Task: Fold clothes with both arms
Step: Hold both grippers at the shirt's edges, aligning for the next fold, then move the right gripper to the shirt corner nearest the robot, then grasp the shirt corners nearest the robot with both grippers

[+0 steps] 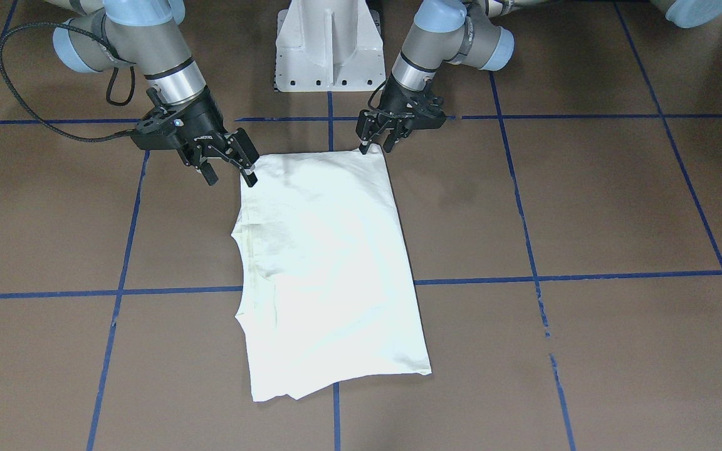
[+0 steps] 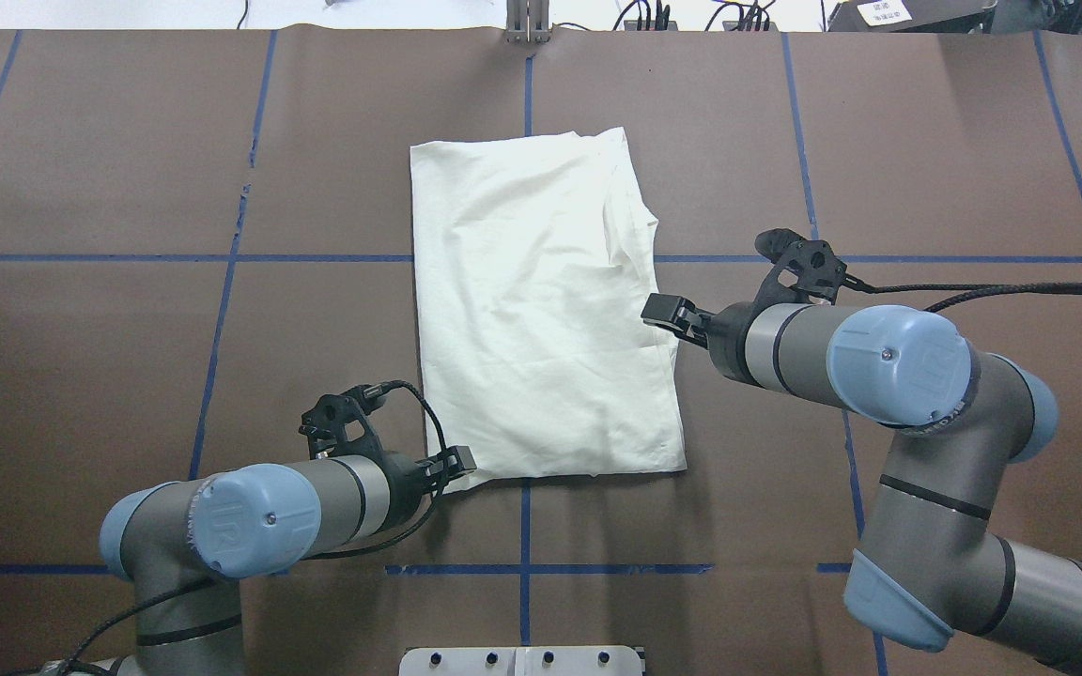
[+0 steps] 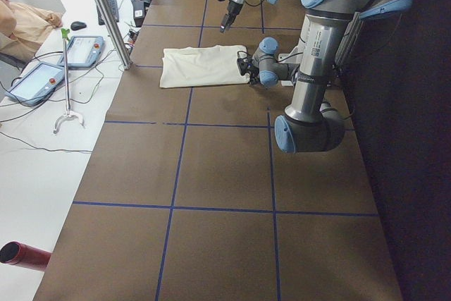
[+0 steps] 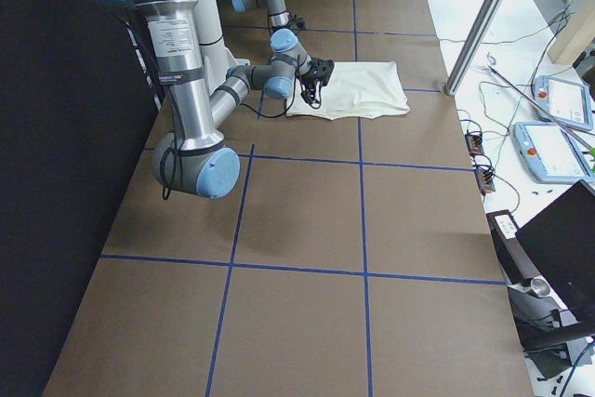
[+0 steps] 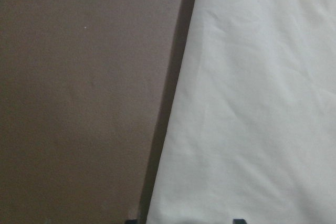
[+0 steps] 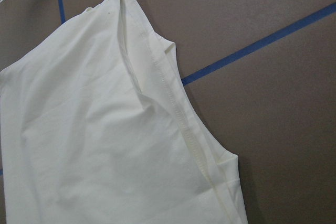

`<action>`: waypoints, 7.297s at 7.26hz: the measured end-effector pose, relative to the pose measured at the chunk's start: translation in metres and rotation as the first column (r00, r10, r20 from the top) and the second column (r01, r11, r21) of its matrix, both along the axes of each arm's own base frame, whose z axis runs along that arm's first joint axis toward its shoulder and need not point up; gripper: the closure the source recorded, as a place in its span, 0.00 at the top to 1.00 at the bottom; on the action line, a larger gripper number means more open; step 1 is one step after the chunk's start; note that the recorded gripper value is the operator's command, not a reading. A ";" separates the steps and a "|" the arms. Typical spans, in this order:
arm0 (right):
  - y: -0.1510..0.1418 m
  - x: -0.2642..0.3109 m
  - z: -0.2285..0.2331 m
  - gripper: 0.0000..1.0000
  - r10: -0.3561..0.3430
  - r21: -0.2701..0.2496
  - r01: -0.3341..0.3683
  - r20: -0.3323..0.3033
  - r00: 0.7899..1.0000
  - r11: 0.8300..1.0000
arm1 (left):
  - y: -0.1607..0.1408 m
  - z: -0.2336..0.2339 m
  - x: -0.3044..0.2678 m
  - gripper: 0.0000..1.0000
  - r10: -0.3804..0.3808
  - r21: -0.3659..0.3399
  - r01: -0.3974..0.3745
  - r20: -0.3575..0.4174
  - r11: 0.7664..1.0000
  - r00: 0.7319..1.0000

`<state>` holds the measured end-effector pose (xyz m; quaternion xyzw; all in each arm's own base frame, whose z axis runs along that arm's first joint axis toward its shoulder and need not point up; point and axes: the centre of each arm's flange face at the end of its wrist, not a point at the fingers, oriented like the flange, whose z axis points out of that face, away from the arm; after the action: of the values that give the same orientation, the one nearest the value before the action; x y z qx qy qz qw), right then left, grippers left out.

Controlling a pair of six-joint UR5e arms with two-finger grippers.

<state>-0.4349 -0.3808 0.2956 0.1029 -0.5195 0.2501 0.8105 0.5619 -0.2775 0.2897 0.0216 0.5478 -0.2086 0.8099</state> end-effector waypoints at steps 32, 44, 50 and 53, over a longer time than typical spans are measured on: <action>0.090 -0.119 0.013 0.76 0.168 -0.411 -0.226 -0.173 0.971 0.883 | -0.010 -0.014 -0.007 0.00 -0.046 0.019 0.047 -0.018 0.999 0.999; 0.066 -0.133 -0.008 0.00 0.256 -0.400 -0.295 -0.149 0.955 0.868 | -0.008 -0.017 -0.006 0.00 -0.042 0.021 0.042 -0.022 0.999 0.999; 0.128 -0.022 -0.107 0.00 0.191 -0.417 -0.195 -0.052 0.980 0.888 | 0.028 -0.146 -0.155 0.00 0.066 0.097 -0.068 0.017 0.993 0.998; 0.131 -0.018 -0.117 0.00 0.179 -0.406 -0.198 -0.085 0.980 0.892 | 0.011 -0.164 -0.169 0.00 0.042 0.096 -0.048 0.058 0.994 0.997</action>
<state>-0.4533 -0.2499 0.1783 -0.0152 -0.4242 0.4293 0.7972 0.3931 -0.2670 0.1260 0.0543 0.5349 -0.1628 0.8273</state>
